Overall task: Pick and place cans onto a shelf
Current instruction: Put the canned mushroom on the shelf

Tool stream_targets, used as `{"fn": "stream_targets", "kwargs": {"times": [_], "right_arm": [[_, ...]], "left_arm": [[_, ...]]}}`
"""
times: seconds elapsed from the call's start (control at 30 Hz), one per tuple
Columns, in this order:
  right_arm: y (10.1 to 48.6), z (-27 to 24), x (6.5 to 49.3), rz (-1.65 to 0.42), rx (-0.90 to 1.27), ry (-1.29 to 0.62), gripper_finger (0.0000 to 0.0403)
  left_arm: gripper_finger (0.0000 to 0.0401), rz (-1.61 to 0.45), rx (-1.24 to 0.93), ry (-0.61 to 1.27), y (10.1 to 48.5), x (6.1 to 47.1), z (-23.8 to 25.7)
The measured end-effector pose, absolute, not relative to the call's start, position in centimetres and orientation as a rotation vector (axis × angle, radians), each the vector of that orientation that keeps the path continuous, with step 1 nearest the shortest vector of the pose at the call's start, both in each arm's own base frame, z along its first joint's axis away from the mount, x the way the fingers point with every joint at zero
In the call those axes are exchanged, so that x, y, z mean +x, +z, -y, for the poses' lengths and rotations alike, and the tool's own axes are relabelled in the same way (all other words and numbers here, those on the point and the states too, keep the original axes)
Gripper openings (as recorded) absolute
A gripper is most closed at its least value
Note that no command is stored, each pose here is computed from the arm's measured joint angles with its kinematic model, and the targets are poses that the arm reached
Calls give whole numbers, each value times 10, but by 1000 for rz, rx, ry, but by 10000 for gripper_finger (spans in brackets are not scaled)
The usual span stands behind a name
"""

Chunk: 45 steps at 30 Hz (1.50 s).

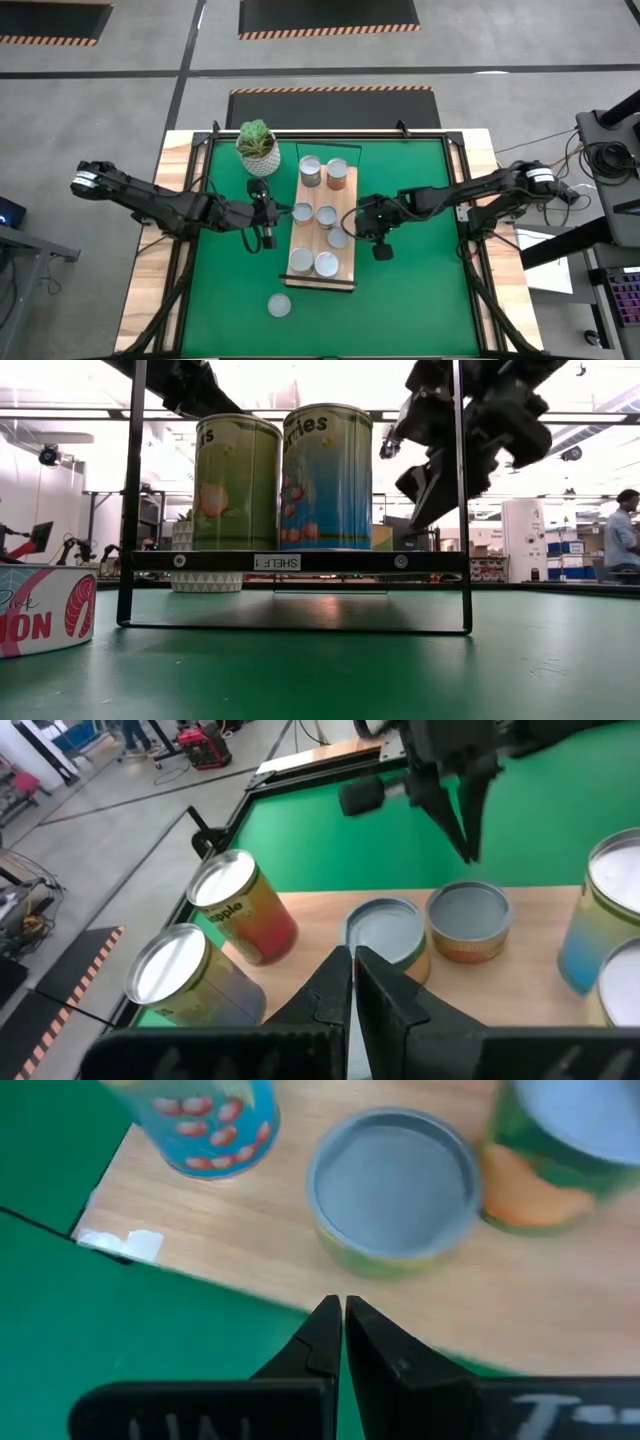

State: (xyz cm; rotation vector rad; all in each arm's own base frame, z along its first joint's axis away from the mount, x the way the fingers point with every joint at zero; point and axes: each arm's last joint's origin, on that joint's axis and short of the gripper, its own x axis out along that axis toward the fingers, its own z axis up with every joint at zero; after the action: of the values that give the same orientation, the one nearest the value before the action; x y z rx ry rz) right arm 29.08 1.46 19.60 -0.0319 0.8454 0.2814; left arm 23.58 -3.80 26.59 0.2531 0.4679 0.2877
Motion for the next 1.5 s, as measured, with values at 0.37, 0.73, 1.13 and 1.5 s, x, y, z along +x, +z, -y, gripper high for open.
{"fn": "stream_targets", "kwargs": {"times": [0.37,0.73,1.13,1.5], "right_arm": [[194,-10,315,-846,-120,313,9],[190,-9,325,-745,-137,319,9],[234,-6,302,-670,-187,321,9],[262,8,269,-445,-361,281,9]], "left_arm": [[0,-453,277,293,268,237,36],[0,-449,295,289,269,237,36],[0,-470,280,281,305,242,32],[0,-728,24,-57,307,297,-2]]}}
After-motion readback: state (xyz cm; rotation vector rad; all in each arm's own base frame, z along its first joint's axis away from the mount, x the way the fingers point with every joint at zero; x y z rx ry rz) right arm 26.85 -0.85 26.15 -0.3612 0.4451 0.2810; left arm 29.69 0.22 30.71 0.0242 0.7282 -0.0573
